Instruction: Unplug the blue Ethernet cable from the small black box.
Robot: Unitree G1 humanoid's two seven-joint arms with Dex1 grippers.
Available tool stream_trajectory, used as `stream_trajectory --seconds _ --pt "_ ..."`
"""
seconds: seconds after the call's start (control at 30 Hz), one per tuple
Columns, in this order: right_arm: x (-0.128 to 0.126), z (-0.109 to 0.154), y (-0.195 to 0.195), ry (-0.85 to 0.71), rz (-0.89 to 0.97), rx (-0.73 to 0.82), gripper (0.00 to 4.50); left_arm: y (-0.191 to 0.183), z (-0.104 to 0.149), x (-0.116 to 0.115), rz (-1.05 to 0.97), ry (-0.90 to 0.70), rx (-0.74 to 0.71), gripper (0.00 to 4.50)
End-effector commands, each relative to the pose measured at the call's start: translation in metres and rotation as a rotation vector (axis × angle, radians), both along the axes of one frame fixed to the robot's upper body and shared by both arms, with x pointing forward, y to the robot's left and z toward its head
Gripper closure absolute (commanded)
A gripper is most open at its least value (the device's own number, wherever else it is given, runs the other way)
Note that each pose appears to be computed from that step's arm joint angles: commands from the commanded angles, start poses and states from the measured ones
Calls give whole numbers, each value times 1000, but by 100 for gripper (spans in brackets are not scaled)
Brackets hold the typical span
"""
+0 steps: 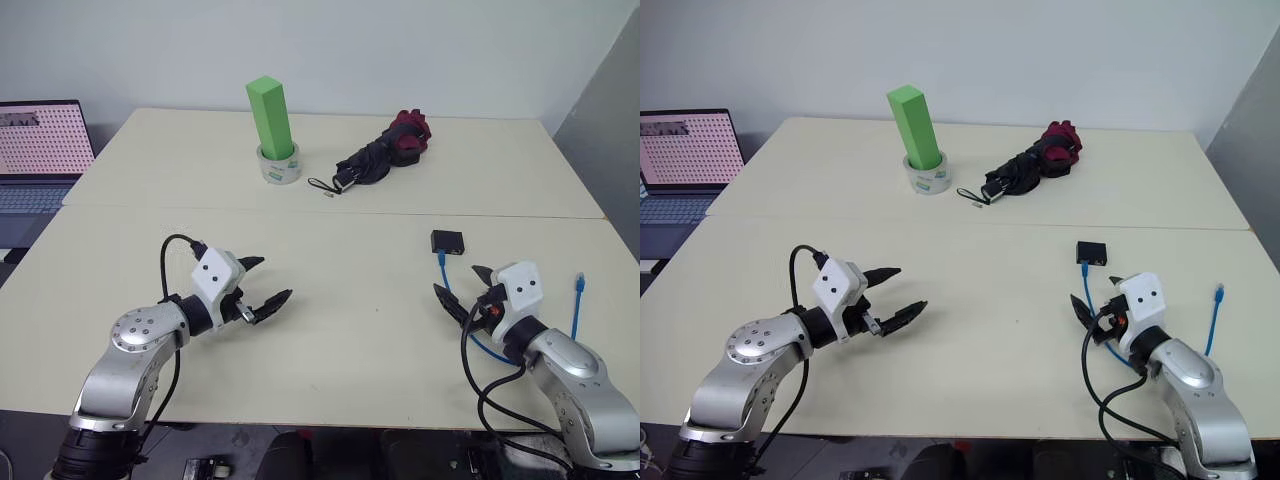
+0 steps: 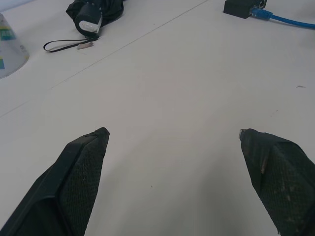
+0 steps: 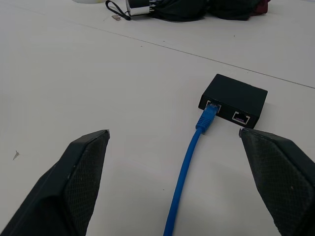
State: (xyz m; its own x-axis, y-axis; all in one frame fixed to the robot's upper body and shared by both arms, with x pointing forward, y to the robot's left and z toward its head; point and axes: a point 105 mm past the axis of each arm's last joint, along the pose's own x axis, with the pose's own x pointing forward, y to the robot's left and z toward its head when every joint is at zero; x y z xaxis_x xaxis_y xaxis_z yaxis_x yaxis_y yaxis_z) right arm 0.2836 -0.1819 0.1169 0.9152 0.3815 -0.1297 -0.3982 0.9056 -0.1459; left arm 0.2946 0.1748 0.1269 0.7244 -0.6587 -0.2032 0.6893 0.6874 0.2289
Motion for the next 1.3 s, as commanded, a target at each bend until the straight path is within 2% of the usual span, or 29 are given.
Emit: stream_trajectory --seconds 0.03,0.37,0.57,0.7,0.8,1.03,1.13,1.3 --pt "-1 11 -1 -51 5 -18 2 -4 21 -2 -20 -72 -28 0" --pt "-1 8 -1 -47 3 -28 2 -8 19 -5 -30 -66 -2 0" --pt "8 1 3 -31 -37 -27 2 -26 16 -8 -98 -28 -8 0" --pt "20 -8 5 -20 -94 -34 2 -41 19 -11 -148 -25 -27 0" --pt "36 -20 10 -5 -159 -28 2 -49 17 -15 -220 -9 11 0" --pt "63 -31 15 -4 -291 21 2 -54 17 -15 -238 -6 3 0" --pt "71 -33 13 0 -351 34 52 -53 15 -15 -238 -4 11 0" --pt "75 -33 9 -3 -382 37 182 -52 13 -14 -229 -4 13 0"
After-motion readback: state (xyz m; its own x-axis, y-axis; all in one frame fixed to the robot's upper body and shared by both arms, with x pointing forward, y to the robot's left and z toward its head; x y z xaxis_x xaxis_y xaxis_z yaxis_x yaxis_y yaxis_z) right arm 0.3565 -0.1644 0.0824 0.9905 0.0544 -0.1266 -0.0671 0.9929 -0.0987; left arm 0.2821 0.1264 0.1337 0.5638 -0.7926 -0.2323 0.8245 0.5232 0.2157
